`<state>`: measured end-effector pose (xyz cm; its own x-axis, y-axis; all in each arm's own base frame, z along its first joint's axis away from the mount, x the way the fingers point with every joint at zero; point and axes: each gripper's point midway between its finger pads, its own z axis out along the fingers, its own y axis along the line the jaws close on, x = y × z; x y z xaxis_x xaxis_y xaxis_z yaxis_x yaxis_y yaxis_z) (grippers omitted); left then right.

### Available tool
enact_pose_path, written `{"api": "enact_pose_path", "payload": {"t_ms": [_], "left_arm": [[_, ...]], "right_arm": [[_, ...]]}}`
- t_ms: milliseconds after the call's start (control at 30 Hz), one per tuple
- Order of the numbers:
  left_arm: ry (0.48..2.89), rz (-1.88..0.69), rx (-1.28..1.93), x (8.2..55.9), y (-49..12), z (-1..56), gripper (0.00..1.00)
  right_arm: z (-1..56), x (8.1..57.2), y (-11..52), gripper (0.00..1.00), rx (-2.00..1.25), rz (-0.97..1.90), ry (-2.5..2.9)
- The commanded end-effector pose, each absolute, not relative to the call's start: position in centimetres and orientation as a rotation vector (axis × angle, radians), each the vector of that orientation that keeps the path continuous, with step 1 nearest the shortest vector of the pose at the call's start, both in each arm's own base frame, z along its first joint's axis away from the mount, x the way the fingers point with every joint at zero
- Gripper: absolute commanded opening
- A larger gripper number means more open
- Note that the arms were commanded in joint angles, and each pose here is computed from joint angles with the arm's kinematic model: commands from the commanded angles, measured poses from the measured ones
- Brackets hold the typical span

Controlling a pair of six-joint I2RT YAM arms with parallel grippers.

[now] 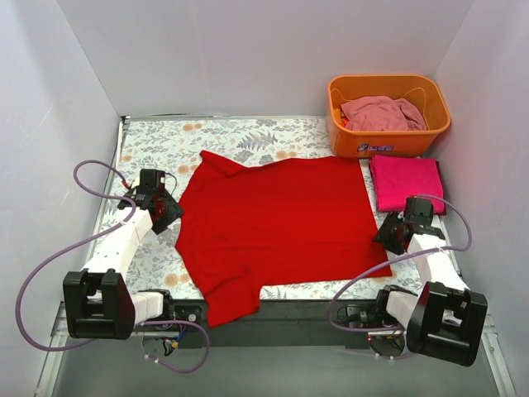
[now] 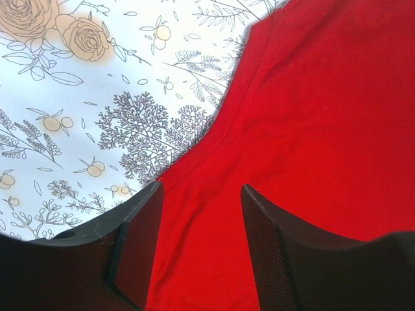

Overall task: Fold and stack the t-shirts
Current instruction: Flatten the tshirt out

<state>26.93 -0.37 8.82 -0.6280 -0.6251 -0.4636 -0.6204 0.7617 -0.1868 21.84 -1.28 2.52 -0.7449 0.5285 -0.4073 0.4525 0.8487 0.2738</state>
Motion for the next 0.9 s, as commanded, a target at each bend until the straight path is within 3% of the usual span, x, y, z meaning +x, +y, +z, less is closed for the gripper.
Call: {"api": "enact_pose_path", "payload": {"t_ms": [0,133,367,467,667,867], "left_arm": [[2.434,-0.072,-0.907,27.8,-1.0,9.8,0.51],[2.514,-0.130,-0.922,27.9,-2.2,7.6,0.52],[2.649,-0.073,-1.041,25.1,-2.5,1.7,0.22],[2.643,0.032,-1.068,23.9,-1.3,0.9,0.15],[2.630,0.245,-1.115,21.9,1.1,0.1,0.12],[2.556,0.309,-1.136,23.0,2.4,1.2,0.13]], "right_arm": [[6.1,24.0,0.3,0.50,0.536,0.242,2.459],[8.2,26.3,3.9,0.50,0.333,0.335,2.452],[5.6,25.4,7.8,0.50,0.167,0.406,2.523],[5.6,25.6,7.7,0.50,0.156,0.396,2.525],[5.2,25.9,7.8,0.50,0.143,0.397,2.530],[5.6,26.3,7.8,0.50,0.105,0.381,2.517]]}}
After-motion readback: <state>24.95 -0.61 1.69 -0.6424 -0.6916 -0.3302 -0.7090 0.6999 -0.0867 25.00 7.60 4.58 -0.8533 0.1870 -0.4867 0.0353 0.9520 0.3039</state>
